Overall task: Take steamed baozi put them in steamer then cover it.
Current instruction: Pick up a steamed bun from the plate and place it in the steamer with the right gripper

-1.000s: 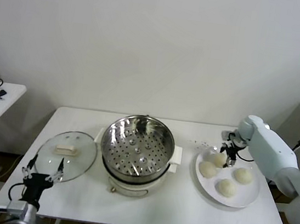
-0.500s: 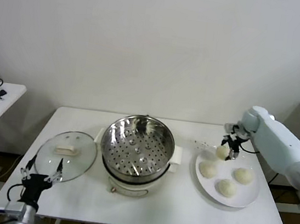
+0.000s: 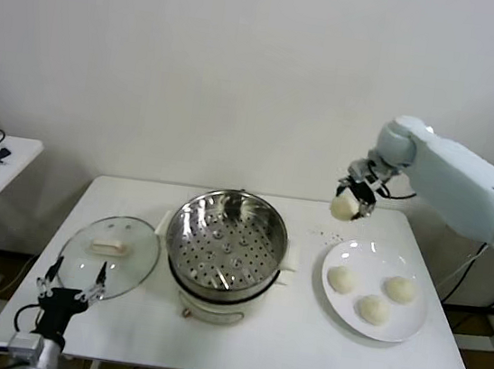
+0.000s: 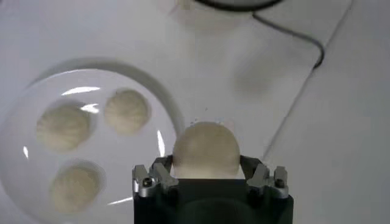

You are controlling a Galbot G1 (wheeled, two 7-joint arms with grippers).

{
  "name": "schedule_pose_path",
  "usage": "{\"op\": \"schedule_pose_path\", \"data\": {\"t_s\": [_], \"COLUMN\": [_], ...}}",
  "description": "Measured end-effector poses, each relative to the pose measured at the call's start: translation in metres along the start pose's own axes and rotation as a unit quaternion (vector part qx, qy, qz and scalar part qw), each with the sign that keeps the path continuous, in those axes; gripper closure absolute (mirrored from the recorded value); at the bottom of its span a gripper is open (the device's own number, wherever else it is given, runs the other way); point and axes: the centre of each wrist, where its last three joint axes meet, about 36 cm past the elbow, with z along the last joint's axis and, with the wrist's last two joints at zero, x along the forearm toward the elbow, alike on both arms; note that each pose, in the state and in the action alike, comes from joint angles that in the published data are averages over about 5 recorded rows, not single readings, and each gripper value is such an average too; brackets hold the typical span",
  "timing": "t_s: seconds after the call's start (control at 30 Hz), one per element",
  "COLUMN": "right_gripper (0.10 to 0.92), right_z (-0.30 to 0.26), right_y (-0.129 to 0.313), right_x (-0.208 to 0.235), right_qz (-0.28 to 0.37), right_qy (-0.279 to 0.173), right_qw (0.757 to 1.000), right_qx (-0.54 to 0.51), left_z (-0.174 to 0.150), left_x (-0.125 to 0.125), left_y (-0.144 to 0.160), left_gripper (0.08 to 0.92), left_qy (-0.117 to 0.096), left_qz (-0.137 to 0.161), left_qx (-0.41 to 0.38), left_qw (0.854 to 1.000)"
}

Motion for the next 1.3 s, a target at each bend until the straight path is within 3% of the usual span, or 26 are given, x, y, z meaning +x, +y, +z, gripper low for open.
{"op": "schedule_pose_path", "data": {"t_s": [0.3, 0.57, 0.93, 1.3], "right_gripper": [0.284, 0.284, 0.284, 0.284], "right_z": [-0.095, -0.160, -0.214, -0.226], "right_y": [-0.060, -0.093, -0.118, -0.122], "right_x": [0.024, 0.009, -0.046, -0.088], "right_qz": [0.018, 0.024, 0.016, -0.003], "right_qy": [0.011, 0.014, -0.001, -0.007], "right_qw": [0.979, 0.947, 0.922, 0.921], "right_qx": [0.202, 0.320, 0.386, 0.388], "left_z": [0.001, 0.004, 0.011, 0.016], "left_x": [0.001, 0.001, 0.000, -0.001], "left_y": [-0.003, -0.005, 0.001, 0.003], "left_gripper": [0.177, 0.177, 0.177, 0.177], "left_qy": [0.006, 0.012, 0.023, 0.033], "left_qz": [0.010, 0.012, -0.001, -0.014], "left_qx": [0.003, 0.005, 0.005, 0.017], "left_qw": [1.000, 1.000, 1.000, 0.999]}}
